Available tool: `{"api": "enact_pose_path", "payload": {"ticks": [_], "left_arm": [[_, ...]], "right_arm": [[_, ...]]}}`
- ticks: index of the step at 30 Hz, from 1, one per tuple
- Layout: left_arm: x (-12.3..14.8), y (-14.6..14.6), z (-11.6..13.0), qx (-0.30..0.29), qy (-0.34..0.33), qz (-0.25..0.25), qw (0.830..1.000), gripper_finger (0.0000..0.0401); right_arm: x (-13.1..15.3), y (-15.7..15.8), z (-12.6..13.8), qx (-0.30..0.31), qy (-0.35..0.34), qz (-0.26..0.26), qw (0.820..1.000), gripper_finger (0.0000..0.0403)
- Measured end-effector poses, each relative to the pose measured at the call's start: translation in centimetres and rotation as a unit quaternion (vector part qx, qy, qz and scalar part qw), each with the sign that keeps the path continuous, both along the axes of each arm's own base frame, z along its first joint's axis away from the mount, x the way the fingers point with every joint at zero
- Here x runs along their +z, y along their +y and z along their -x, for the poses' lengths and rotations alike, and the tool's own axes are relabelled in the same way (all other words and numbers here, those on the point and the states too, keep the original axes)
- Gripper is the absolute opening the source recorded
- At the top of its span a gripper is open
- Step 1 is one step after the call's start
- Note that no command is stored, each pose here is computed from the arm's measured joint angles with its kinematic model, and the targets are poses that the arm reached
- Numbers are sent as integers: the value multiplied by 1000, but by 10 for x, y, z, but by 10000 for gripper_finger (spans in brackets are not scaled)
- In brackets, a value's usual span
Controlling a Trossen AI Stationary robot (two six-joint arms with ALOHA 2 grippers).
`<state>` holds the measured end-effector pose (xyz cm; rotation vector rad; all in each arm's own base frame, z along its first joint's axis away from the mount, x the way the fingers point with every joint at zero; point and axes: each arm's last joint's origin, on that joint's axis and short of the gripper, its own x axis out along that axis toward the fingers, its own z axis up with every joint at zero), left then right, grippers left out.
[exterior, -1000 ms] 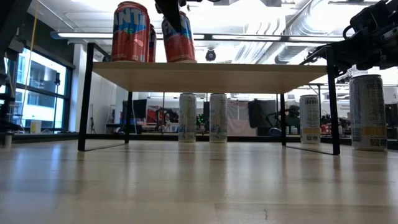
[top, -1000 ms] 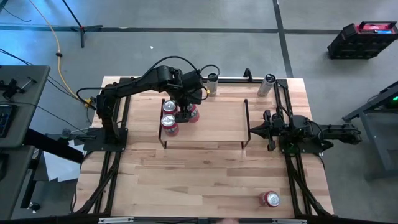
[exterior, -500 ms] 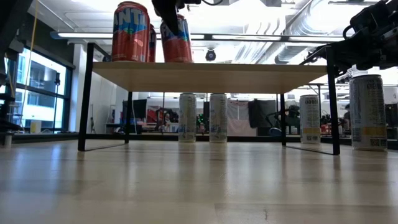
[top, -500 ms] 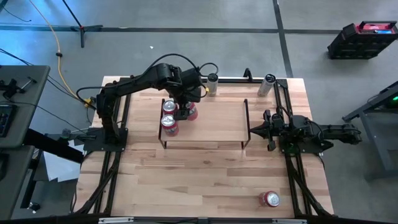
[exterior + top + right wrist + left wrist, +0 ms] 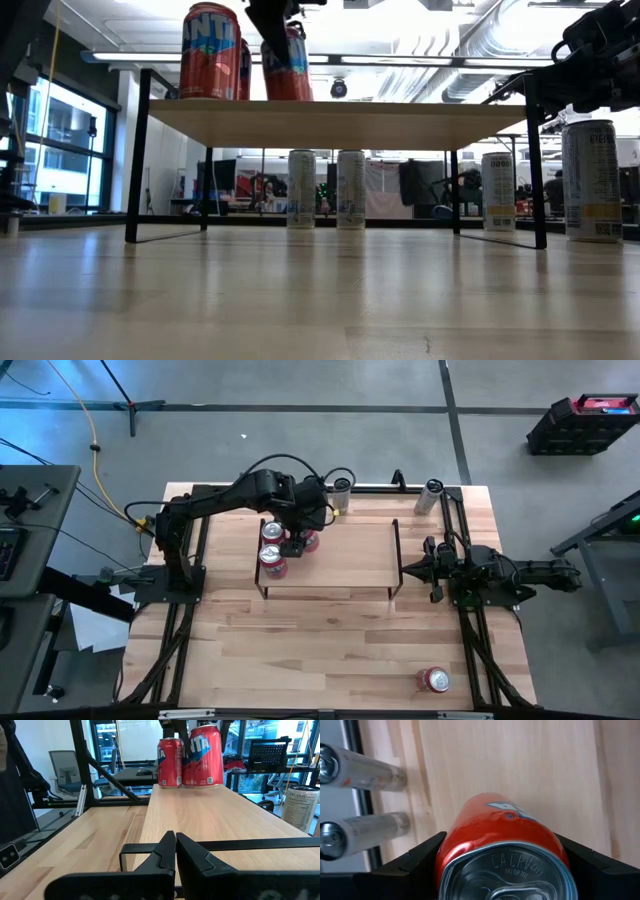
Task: Place canned beverage on shelf
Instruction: Put the red soda can on the shelf
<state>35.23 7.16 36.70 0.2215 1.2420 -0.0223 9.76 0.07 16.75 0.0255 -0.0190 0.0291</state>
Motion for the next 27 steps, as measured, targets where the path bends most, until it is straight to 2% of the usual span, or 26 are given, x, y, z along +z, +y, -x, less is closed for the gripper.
{"api": "enact_pose_path", "payload": {"ticks": [12,18,27], "left_arm": [[0,-1,1,-15,6,-8,1000,285],[-1,-2,1,-10,5,12,1000,286],[-3,-1,-1,-21,8,8,1000,287]], "right_arm": [[0,0,0,0,0,0,1000,0],[0,0,0,0,0,0,1000,0],[0,0,0,0,0,0,1000,0]]}}
